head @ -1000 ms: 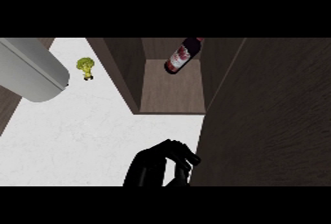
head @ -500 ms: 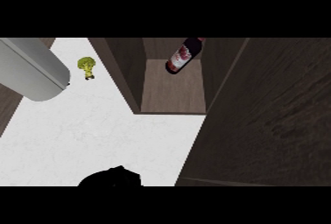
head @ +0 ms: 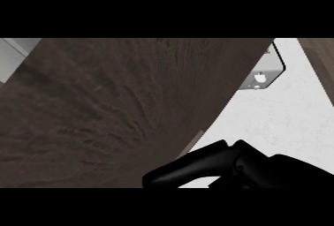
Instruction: Pick up the wine, place it into the cabinet and close the cabinet
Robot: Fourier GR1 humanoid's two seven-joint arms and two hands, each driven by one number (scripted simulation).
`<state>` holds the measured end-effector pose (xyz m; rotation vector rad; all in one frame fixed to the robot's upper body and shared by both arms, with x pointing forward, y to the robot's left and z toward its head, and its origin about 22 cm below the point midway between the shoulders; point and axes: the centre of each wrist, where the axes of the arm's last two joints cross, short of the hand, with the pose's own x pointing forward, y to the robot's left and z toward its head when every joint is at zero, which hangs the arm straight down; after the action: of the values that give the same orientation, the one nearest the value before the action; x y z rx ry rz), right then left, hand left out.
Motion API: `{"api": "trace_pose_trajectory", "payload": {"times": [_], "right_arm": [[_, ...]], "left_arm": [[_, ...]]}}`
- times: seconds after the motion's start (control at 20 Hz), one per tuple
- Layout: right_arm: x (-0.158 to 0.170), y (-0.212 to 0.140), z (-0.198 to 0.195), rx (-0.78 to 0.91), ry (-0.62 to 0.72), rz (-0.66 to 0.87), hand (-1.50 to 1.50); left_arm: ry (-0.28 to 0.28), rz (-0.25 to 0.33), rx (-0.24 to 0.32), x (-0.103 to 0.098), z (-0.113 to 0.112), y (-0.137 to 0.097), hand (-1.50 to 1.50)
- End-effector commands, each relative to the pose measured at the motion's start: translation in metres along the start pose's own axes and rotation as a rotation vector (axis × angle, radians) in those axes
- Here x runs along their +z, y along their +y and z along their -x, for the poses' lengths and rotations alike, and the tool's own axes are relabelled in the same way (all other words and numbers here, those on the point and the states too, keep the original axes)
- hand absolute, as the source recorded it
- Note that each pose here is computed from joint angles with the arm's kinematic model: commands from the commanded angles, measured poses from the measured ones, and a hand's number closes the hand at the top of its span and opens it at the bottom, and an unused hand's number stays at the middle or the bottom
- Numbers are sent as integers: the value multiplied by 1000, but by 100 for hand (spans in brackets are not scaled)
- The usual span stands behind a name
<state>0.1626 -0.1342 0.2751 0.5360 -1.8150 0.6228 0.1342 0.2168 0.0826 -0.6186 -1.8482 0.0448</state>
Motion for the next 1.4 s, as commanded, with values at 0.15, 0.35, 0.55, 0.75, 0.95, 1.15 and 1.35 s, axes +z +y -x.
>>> {"api": "trace_pose_trajectory", "payload": {"times": [0.15, 0.35, 0.55, 0.75, 0.95, 1.15, 1.35], "right_arm": [[-25, 54, -8, 37, 29, -174, 150], [-61, 80, 8, 59, 15, -137, 150], [-113, 88, 22, 141, -15, -34, 150], [-149, 87, 22, 166, -3, 23, 150], [-179, 86, 46, 170, 27, 109, 150], [-217, 41, 54, 132, 81, 156, 150], [-240, 17, 63, 133, 92, 232, 150]], "left_arm": [[-45, -40, -45, 10, -30, 62, 150], [-48, 1, -39, 9, -62, 82, 150], [-31, 20, -33, 12, -62, 92, 150], [-20, 40, -25, 16, -78, 108, 150], [-28, 48, -2, 16, -86, 105, 150], [-41, 72, -6, 11, -98, 118, 150], [-35, 47, -37, 14, -103, 125, 150]]}}
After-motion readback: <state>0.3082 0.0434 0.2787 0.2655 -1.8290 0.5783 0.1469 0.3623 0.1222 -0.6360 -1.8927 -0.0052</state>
